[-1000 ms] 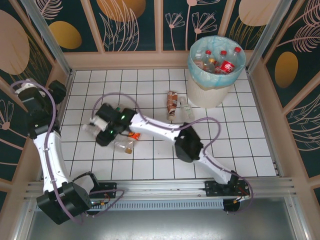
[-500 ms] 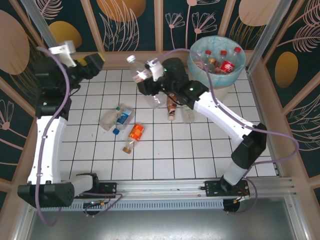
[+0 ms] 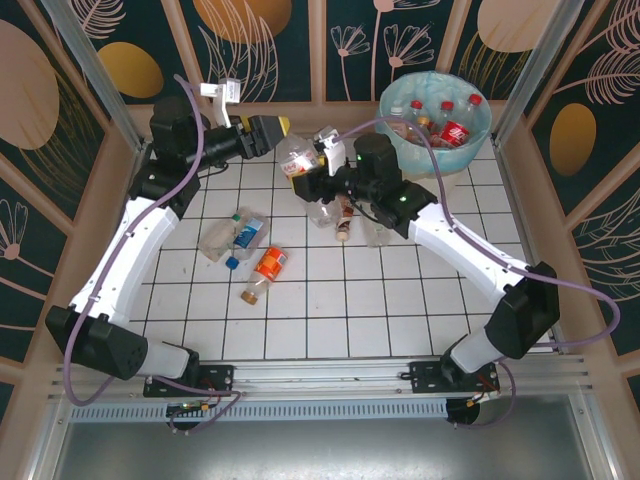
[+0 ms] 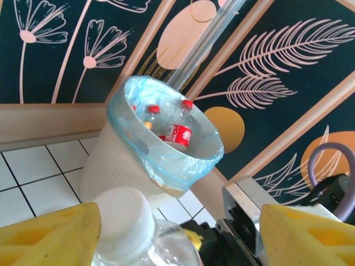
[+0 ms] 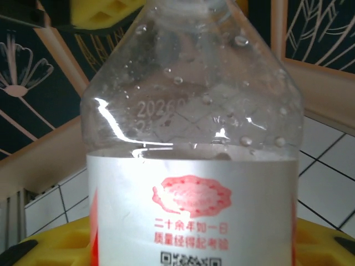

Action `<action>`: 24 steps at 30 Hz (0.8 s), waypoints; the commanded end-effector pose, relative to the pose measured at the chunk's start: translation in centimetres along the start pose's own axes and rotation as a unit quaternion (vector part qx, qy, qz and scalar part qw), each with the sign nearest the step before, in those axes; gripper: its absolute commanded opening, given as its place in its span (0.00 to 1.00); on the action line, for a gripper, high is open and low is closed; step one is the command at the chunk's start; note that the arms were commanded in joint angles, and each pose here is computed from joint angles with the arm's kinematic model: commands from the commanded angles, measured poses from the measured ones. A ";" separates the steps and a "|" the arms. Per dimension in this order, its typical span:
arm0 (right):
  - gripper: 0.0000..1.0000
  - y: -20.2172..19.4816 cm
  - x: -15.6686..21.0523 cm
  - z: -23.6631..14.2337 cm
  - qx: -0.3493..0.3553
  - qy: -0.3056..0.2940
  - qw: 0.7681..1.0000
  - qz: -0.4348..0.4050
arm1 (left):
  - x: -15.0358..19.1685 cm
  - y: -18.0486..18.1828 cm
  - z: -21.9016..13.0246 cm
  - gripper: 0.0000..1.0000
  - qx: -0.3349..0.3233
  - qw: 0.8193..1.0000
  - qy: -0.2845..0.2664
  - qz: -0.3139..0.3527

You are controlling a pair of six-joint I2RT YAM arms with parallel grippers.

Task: Put the plastic bottles in the bin

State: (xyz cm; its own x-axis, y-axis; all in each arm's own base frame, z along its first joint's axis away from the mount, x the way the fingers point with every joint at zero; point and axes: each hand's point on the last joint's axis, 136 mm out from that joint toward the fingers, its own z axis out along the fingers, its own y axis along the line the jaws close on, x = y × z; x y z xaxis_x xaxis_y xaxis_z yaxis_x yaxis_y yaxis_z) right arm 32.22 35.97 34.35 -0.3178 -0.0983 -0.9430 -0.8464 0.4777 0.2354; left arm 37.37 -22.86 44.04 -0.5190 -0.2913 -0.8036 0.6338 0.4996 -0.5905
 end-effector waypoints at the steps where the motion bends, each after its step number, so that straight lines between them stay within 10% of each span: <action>1: 0.50 3.3 -3.8 -1.8 -0.057 -0.067 0.996 -0.027 | -0.2 0.5 0.4 0.71 -0.018 1.000 -0.003 -0.003; 9: 0.50 3.2 -3.7 -2.1 -0.050 -0.070 0.996 -0.023 | 0.0 1.2 0.5 0.64 -0.032 0.999 -0.001 -0.014; 17: 0.52 3.0 -4.2 -2.6 -0.037 -0.076 0.996 -0.031 | -0.7 0.4 0.9 0.16 -0.010 1.000 -0.005 -0.016; 24: 0.81 1.3 -6.9 -5.2 0.052 -0.110 0.992 -0.041 | -4.9 -2.5 2.3 0.00 0.023 0.999 -0.046 0.007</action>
State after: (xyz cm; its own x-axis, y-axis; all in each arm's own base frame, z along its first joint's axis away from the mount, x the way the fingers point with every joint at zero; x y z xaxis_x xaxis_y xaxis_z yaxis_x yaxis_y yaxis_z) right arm 31.61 34.59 37.82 -0.2370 -0.0218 -0.9713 -0.8386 0.5094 0.1932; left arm 39.38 -24.32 45.06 -0.5504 -0.3113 -0.7747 0.6068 0.4881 -0.6273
